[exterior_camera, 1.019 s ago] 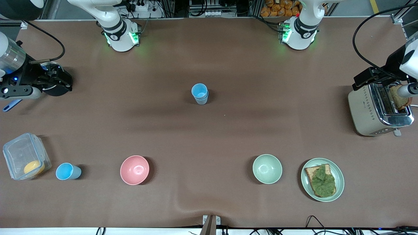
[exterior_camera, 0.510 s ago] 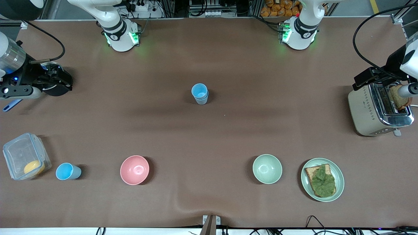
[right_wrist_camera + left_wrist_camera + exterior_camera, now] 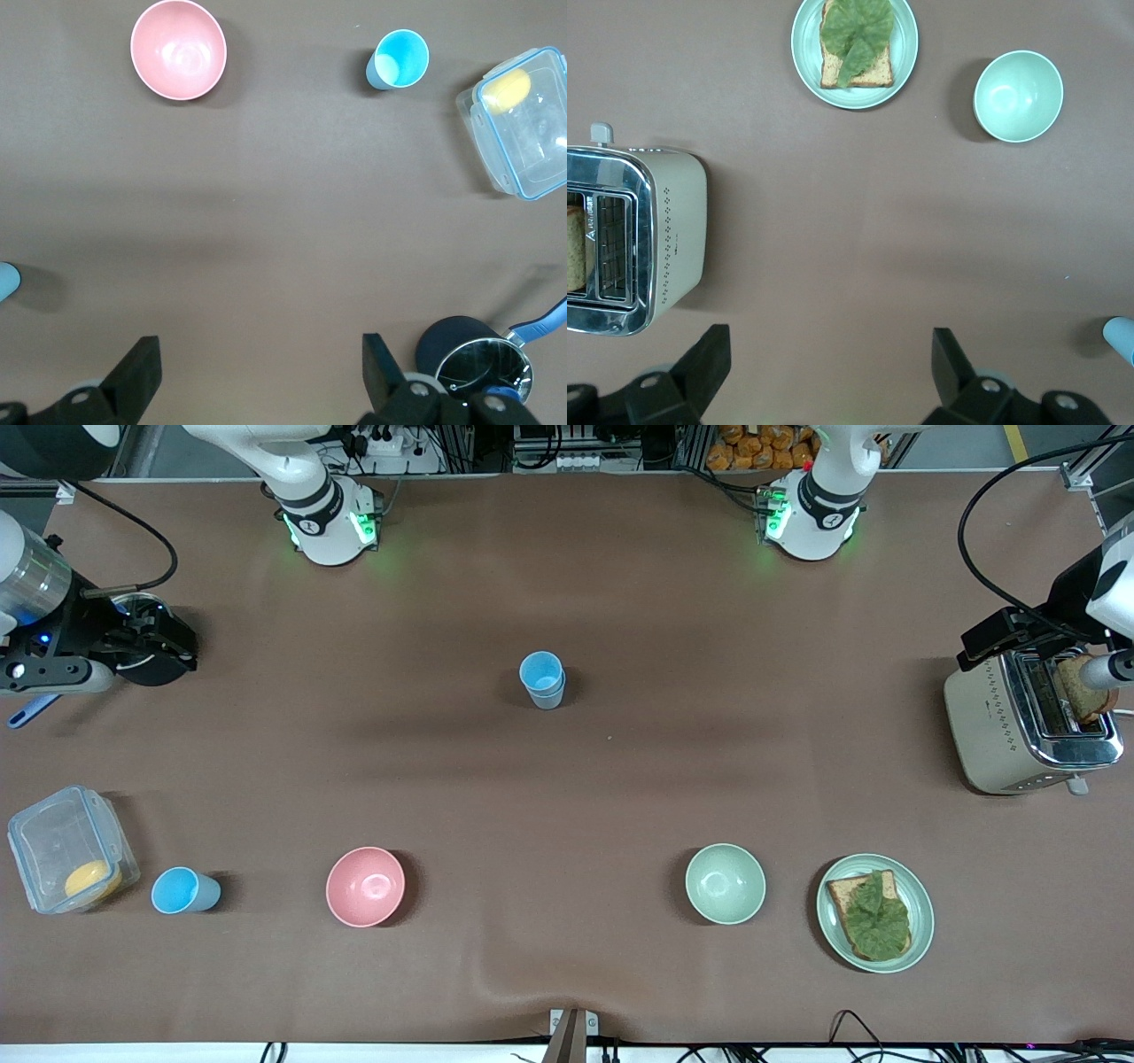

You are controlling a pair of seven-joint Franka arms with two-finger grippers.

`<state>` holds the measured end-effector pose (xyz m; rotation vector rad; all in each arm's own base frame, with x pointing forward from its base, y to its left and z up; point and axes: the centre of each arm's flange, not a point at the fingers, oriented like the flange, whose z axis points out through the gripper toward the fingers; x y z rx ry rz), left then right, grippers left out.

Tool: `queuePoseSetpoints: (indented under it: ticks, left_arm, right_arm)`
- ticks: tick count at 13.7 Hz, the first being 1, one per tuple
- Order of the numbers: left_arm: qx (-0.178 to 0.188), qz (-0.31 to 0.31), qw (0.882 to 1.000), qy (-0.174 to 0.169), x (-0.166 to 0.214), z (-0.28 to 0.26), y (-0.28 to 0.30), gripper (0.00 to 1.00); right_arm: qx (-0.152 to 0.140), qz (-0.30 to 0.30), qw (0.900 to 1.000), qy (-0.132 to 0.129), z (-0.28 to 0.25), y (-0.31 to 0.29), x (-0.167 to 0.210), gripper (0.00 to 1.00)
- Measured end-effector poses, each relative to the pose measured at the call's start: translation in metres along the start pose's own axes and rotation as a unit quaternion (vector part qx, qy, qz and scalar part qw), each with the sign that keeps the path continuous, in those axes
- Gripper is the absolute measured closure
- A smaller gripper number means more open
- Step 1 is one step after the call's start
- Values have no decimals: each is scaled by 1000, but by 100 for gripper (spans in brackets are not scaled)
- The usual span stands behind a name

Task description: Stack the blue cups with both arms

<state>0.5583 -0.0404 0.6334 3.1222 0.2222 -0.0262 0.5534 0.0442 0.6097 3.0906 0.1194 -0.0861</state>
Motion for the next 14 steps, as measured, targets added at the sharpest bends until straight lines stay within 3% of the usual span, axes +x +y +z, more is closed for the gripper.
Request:
queuePoseSetpoints:
  ticks: [14]
  left_arm:
    - [0, -2, 1000, 0, 0, 0, -2, 0]
  right_arm:
    - [0, -1, 1000, -2, 0, -1, 0, 0]
